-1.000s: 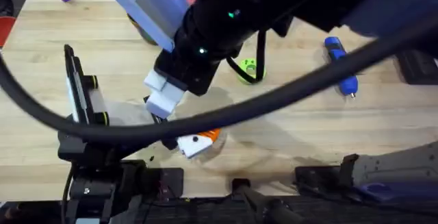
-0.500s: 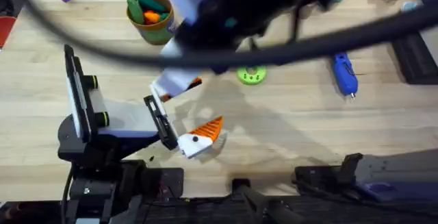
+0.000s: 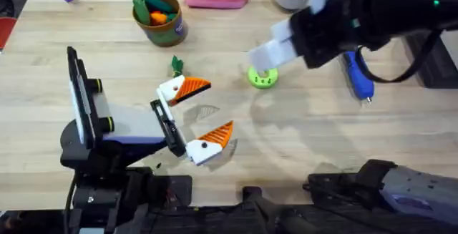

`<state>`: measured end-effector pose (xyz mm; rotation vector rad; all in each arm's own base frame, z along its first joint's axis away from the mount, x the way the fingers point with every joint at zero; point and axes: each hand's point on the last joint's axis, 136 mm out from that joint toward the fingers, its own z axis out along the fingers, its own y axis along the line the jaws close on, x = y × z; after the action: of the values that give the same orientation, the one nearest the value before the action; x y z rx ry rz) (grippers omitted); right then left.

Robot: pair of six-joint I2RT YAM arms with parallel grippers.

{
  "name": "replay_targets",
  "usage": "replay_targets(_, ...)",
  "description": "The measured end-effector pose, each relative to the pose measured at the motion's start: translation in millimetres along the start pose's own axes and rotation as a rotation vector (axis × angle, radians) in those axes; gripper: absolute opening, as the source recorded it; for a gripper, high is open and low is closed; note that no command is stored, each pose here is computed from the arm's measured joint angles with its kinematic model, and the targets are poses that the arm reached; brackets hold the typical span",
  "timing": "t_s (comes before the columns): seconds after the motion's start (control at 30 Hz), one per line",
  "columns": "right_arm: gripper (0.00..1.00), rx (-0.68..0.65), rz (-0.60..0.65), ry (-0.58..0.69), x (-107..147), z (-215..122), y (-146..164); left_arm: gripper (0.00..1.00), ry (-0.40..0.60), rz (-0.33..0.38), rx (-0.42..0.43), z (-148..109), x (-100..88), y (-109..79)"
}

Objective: Pick up the gripper from the table and insert it into the empty holder that is missing its gripper. Then pick up a screw, insert it into the mounting hole, and use the screwdriver to tighten it. Finally, clean up the table by picking up the vegetable and placing it into the bucket.

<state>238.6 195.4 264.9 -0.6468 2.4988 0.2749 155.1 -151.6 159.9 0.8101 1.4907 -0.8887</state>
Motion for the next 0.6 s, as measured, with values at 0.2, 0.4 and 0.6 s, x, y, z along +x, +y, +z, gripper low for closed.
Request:
replay_targets(0.2, 0.898, 0.101, 0.305, 0.014, 6.5, 7.2, -52.2, 0.985, 0.0, 0.0, 0.0, 0.0, 0.0, 0.0)
replay_targets(0.4, 0.898, 0.182, 0.58, 0.071, 17.8, 20.0, -83.2, 0.985, 0.0, 0.0, 0.0, 0.0, 0.0, 0.0)
replay_targets(0.6, 0.898, 0.297, 0.741, 0.331, 46.3, 56.9, -99.1, 0.985, 0.0, 0.0, 0.0, 0.0, 0.0, 0.0)
